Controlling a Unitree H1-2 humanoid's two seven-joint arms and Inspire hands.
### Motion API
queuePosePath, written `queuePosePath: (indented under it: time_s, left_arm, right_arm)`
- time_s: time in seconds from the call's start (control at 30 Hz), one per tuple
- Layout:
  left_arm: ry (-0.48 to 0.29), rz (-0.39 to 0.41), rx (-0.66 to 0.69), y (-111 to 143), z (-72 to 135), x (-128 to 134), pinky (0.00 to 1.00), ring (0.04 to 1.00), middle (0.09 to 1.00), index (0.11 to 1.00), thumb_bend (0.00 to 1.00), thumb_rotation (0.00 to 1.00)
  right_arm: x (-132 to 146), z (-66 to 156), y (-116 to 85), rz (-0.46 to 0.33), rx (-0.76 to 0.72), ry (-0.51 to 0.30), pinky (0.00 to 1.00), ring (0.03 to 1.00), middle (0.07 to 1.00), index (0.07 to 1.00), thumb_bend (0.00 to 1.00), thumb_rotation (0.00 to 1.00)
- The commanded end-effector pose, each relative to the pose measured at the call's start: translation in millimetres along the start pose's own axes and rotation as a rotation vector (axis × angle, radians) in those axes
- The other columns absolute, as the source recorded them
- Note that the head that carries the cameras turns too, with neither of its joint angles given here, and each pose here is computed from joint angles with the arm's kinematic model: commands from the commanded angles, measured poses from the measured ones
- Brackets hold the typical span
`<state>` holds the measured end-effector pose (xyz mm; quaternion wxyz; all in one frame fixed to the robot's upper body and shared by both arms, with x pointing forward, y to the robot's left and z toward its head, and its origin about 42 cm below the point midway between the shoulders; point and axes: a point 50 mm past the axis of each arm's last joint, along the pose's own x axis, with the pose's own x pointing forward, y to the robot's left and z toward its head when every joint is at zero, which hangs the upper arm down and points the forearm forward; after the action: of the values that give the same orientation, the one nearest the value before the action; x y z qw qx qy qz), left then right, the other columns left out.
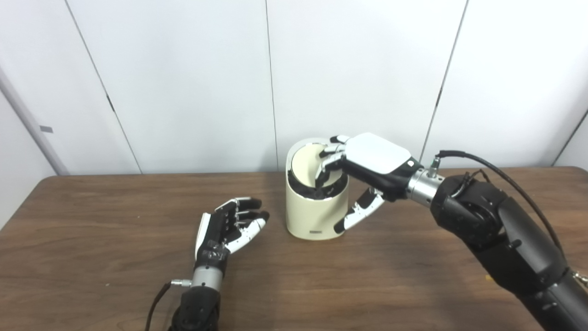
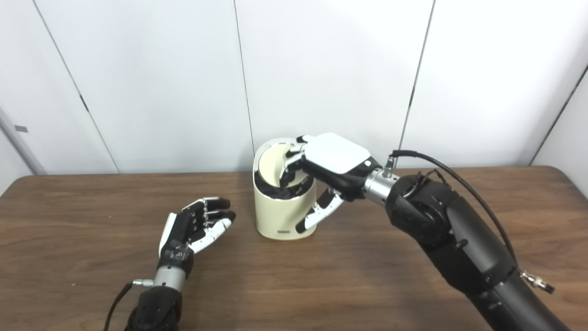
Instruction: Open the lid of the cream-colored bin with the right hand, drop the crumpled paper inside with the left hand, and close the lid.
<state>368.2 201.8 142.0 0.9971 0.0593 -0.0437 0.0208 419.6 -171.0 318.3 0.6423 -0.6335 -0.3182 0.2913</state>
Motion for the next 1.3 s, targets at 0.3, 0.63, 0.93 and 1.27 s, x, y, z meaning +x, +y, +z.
queuePosePath:
  time_s: [0.3,0.63,0.93,1.27]
  left_arm:
    - [-0.103,0.016,-0.003,0.2,29.7,14.4,0.56,0.668,0.708,0.72,0.59,0.23]
    - [-0.102,0.013,0.0,-0.3,29.4,11.8,0.56,0.668,0.708,0.723,0.6,0.26]
    - [-0.098,0.011,0.001,2.2,27.6,9.0,0.57,0.669,0.711,0.718,0.6,0.26]
    - [-0.098,0.012,-0.004,1.9,29.1,9.5,0.56,0.665,0.705,0.714,0.6,0.26]
  right_arm:
    - [2.1,5.7,2.4,0.03,-0.099,-0.094,1.0,0.81,0.63,0.607,0.73,0.39]
    - [1.5,1.5,6.0,0.026,-0.054,-0.055,1.0,0.812,0.634,0.618,0.71,0.39]
    - [7.5,-17.7,2.0,0.008,0.341,0.193,1.0,0.841,0.706,0.66,0.66,0.46]
    - [6.1,-30.3,9.4,-0.023,0.537,0.252,0.62,0.676,0.7,0.701,0.65,0.42]
